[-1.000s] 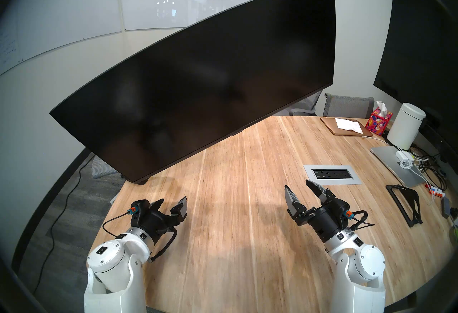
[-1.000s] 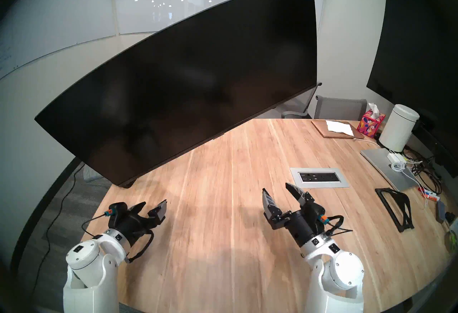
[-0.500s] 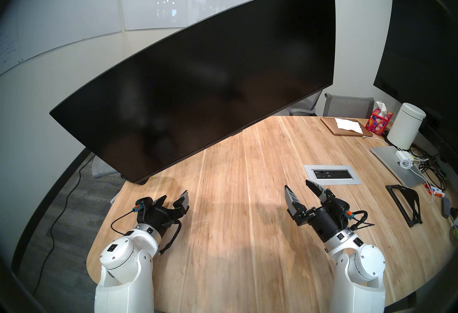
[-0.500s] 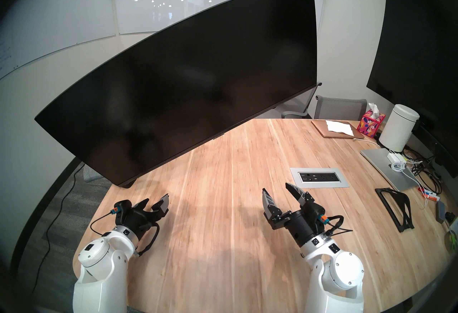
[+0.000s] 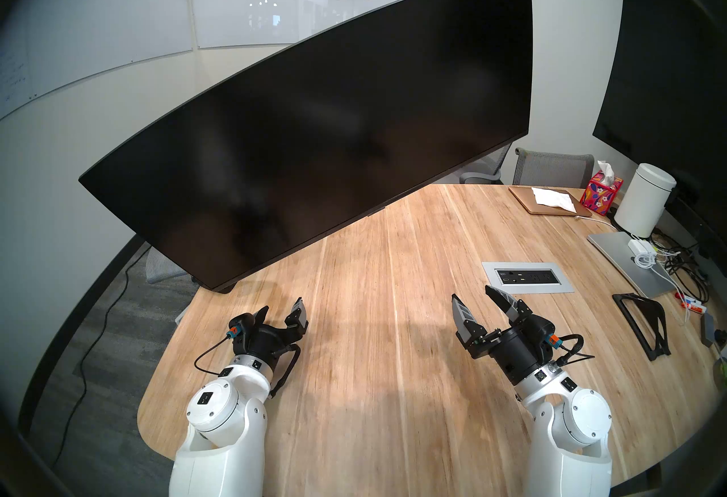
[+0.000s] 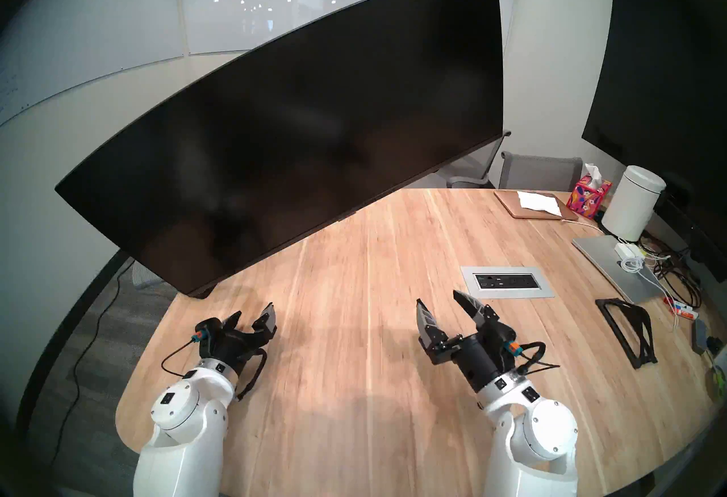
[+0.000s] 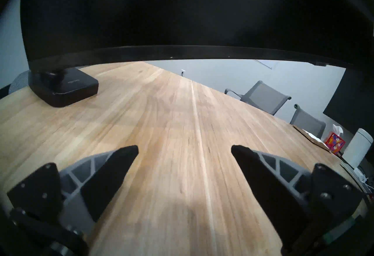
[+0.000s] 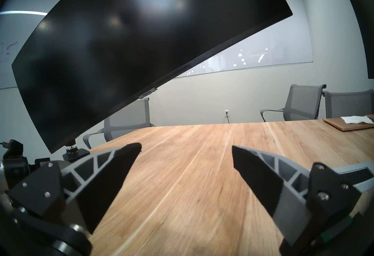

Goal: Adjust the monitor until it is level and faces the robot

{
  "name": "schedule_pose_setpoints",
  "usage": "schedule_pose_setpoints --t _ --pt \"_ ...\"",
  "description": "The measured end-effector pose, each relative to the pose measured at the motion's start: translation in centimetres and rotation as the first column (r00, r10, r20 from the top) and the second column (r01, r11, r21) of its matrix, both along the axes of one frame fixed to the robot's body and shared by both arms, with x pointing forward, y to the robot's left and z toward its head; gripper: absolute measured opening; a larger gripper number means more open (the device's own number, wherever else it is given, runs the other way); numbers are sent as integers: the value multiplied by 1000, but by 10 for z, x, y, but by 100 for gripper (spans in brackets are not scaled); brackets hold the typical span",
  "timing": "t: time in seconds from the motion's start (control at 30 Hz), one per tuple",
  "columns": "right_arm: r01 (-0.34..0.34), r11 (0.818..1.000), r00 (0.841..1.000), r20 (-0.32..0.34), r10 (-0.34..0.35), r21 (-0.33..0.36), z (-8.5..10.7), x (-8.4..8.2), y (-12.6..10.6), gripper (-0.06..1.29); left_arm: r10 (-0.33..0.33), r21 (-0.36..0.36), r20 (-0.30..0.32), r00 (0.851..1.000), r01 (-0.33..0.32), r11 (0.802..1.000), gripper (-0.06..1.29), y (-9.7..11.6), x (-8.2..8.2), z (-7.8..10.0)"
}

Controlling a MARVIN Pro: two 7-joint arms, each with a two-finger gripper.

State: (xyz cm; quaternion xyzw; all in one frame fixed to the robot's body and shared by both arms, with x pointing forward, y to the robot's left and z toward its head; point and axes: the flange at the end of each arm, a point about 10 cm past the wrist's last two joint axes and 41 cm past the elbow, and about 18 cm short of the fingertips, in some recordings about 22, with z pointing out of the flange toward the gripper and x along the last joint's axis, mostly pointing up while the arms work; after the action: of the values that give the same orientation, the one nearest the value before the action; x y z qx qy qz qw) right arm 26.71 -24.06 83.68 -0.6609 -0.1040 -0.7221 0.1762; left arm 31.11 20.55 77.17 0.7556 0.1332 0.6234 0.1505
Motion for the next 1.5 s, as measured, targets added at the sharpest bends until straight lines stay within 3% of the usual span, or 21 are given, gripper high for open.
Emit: schedule_pose_setpoints --t 0.53,1.03,1.27,1.5 --pt "0 1000 1000 0 0 0 0 0 0 124 59 35 29 998 -60 998 127 10 38 0" --pt "0 1000 1000 0 0 0 0 0 0 124 105 69 59 993 -109 992 127 15 63 -6" --pt "0 1000 1000 0 0 0 0 0 0 124 148 17 58 987 -149 989 127 17 75 -6" --pt "0 1000 1000 0 0 0 0 0 0 124 209 -51 71 975 -206 977 127 30 86 7"
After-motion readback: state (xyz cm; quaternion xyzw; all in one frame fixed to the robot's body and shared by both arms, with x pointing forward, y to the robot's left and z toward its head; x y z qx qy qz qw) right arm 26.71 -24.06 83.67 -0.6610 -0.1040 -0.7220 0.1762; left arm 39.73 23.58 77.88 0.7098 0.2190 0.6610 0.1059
